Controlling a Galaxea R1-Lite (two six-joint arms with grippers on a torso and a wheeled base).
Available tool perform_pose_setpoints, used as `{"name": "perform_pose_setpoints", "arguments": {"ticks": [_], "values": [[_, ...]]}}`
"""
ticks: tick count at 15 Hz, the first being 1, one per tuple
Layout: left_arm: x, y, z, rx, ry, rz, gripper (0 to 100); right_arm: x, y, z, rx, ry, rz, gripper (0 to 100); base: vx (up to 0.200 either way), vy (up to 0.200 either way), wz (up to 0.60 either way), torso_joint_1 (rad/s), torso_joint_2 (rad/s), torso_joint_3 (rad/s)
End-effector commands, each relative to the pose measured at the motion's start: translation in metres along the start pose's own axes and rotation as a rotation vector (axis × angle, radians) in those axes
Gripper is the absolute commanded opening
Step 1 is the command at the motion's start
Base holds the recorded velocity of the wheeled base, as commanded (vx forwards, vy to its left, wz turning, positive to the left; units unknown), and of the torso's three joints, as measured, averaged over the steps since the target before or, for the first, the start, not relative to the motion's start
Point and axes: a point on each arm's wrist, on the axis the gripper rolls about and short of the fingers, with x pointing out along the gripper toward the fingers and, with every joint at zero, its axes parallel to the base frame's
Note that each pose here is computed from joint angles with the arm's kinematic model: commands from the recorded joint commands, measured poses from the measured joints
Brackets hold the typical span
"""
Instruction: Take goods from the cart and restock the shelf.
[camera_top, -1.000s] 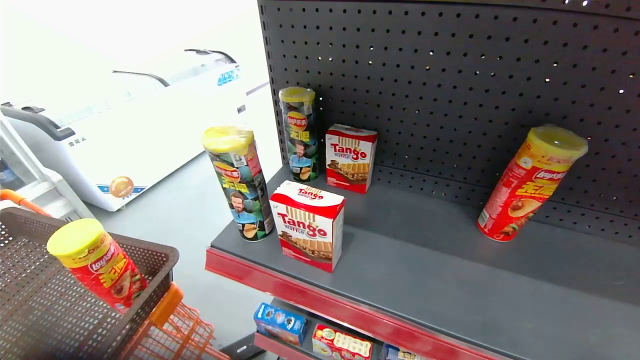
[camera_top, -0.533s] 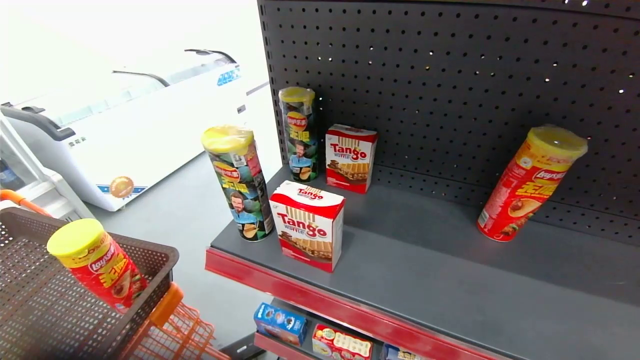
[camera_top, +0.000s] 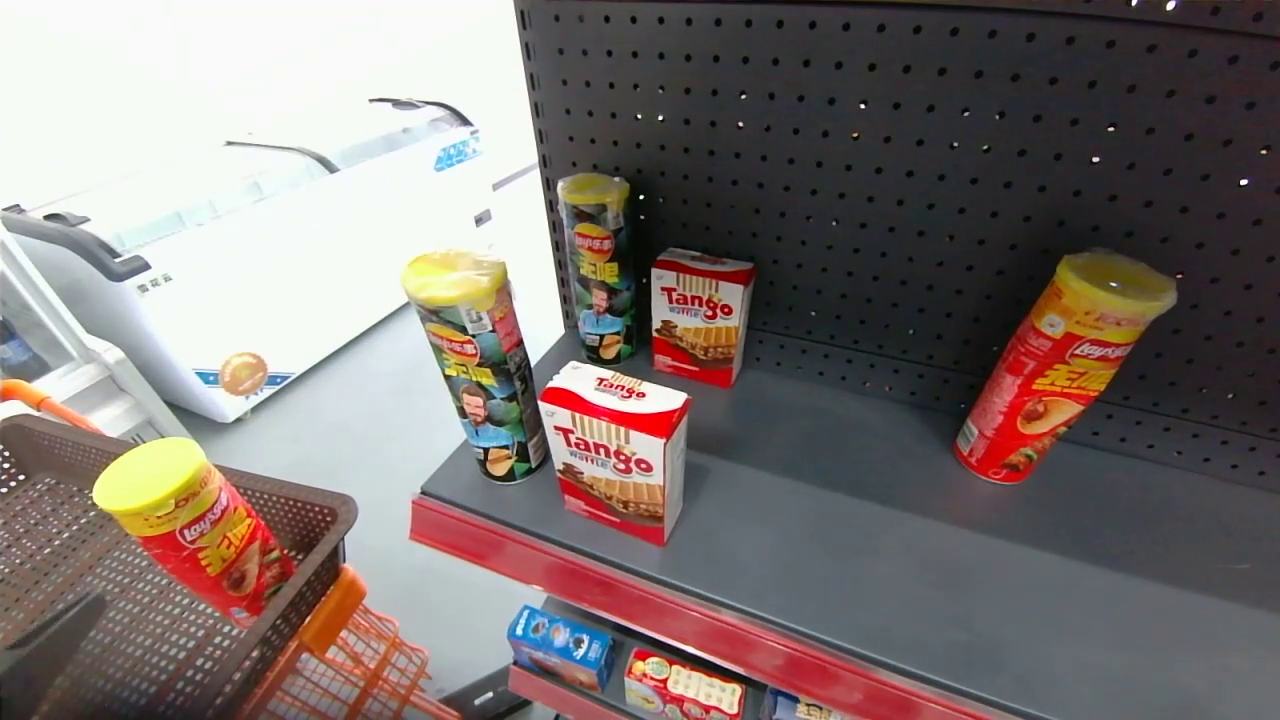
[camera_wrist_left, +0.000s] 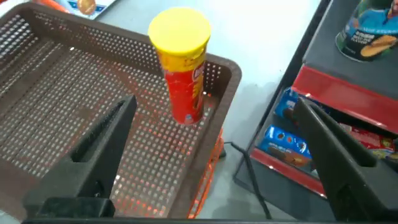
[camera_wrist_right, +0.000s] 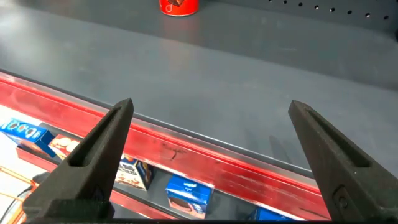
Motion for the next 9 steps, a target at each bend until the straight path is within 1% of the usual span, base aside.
{"name": "perform_pose_setpoints", "arguments": {"ticks": [1, 2, 4, 5, 6, 7, 9], "values": [[0.052, 0.009, -0.020, -0.016, 0.161, 0.005, 100, 0.000, 0.000, 0.000, 0.000, 0.000, 0.001, 100, 0.000, 0.000, 0.00, 0.000, 0.00, 0.000], [0.061, 0.015, -0.026, -0.004, 0.177, 0.018, 100, 0.000, 0.000, 0.000, 0.000, 0.000, 0.001, 100, 0.000, 0.000, 0.00, 0.000, 0.00, 0.000], [0.075, 0.018, -0.034, 0.031, 0.198, 0.020, 100, 0.000, 0.000, 0.000, 0.000, 0.000, 0.001, 100, 0.000, 0.000, 0.00, 0.000, 0.00, 0.000], [0.083, 0.019, -0.036, 0.032, 0.203, 0.020, 100, 0.000, 0.000, 0.000, -0.001, 0.000, 0.001, 100, 0.000, 0.000, 0.00, 0.000, 0.00, 0.000], [0.083, 0.019, -0.036, 0.032, 0.203, 0.020, 100, 0.000, 0.000, 0.000, -0.001, 0.000, 0.001, 100, 0.000, 0.000, 0.00, 0.000, 0.00, 0.000], [0.102, 0.023, -0.039, 0.031, 0.199, 0.024, 100, 0.000, 0.000, 0.000, -0.001, 0.000, 0.001, 100, 0.000, 0.000, 0.00, 0.000, 0.00, 0.000], [0.123, 0.026, -0.040, 0.038, 0.143, 0.034, 100, 0.000, 0.000, 0.000, 0.000, 0.000, 0.001, 100, 0.000, 0.000, 0.00, 0.000, 0.00, 0.000]]}}
